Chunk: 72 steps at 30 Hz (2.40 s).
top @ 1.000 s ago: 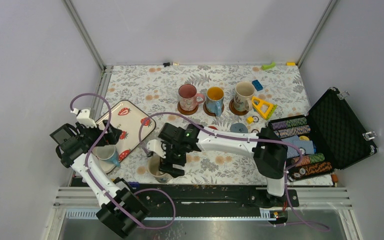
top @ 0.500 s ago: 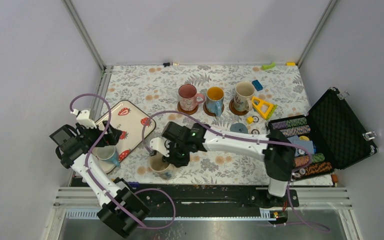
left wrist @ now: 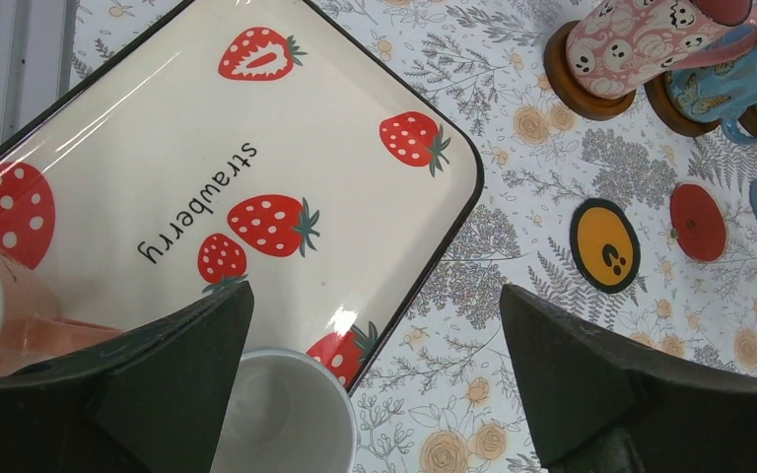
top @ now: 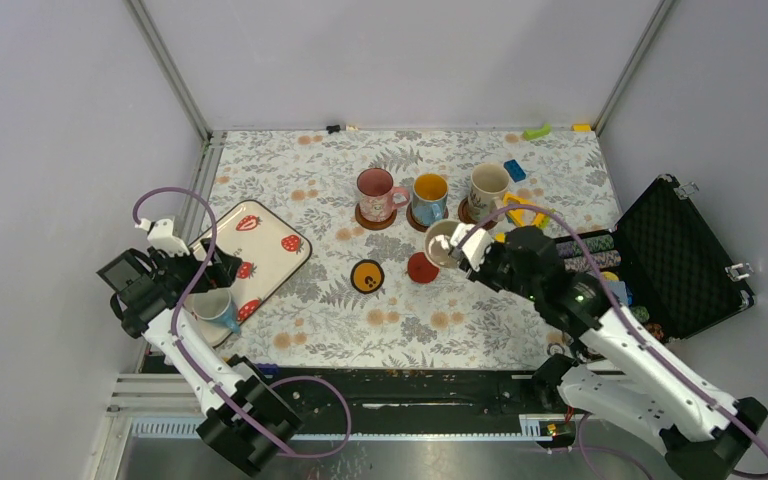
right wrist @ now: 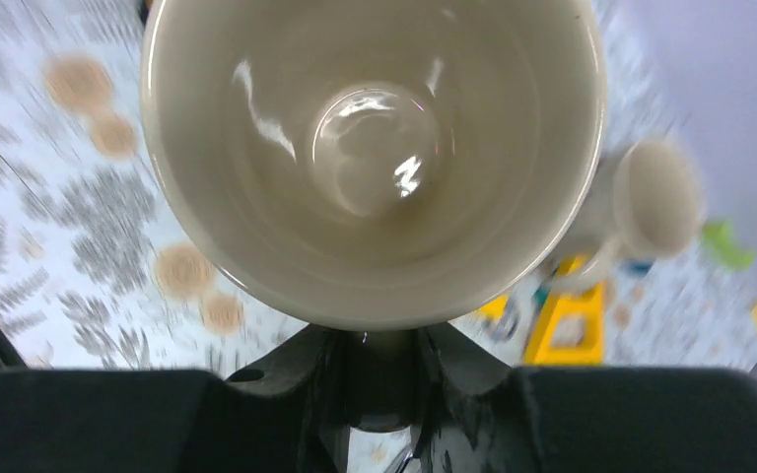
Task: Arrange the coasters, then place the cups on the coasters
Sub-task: Place the cup on the coaster.
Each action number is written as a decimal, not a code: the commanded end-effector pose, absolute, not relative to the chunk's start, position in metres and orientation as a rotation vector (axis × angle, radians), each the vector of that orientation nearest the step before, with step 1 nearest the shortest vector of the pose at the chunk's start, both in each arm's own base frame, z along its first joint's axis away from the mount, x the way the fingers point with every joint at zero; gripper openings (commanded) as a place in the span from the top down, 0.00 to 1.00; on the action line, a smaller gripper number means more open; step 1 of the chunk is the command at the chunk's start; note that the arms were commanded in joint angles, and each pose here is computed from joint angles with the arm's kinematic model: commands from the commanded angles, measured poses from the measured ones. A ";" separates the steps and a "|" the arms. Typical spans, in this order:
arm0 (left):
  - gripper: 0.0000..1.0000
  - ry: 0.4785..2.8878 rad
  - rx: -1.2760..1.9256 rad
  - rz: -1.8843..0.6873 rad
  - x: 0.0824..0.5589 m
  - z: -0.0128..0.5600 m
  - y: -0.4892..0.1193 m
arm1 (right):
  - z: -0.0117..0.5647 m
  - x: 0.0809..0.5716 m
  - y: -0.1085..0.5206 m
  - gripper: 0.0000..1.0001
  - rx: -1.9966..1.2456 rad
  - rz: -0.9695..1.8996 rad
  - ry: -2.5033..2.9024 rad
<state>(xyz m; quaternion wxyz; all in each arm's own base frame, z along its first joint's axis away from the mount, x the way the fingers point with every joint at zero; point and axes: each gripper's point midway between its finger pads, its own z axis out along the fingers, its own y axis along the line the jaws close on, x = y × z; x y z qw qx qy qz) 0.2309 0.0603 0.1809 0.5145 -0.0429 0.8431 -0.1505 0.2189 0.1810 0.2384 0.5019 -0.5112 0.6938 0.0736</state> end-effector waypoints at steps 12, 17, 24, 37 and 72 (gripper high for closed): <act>0.02 1.971 -0.089 -0.303 0.235 0.194 0.068 | 0.177 0.282 0.110 1.00 -0.861 0.121 1.957; 0.02 1.952 -0.059 -0.305 0.234 0.196 0.064 | 0.186 0.291 0.113 1.00 -0.814 0.183 1.965; 0.02 1.955 -0.055 -0.318 0.234 0.195 0.063 | 0.190 0.316 0.096 1.00 -0.684 0.190 1.965; 0.02 1.958 -0.049 -0.335 0.235 0.193 0.062 | 0.146 0.324 0.098 1.00 -0.676 0.254 2.059; 0.02 1.953 -0.022 -0.357 0.234 0.194 0.058 | 0.296 0.262 0.079 0.00 -0.757 0.148 1.934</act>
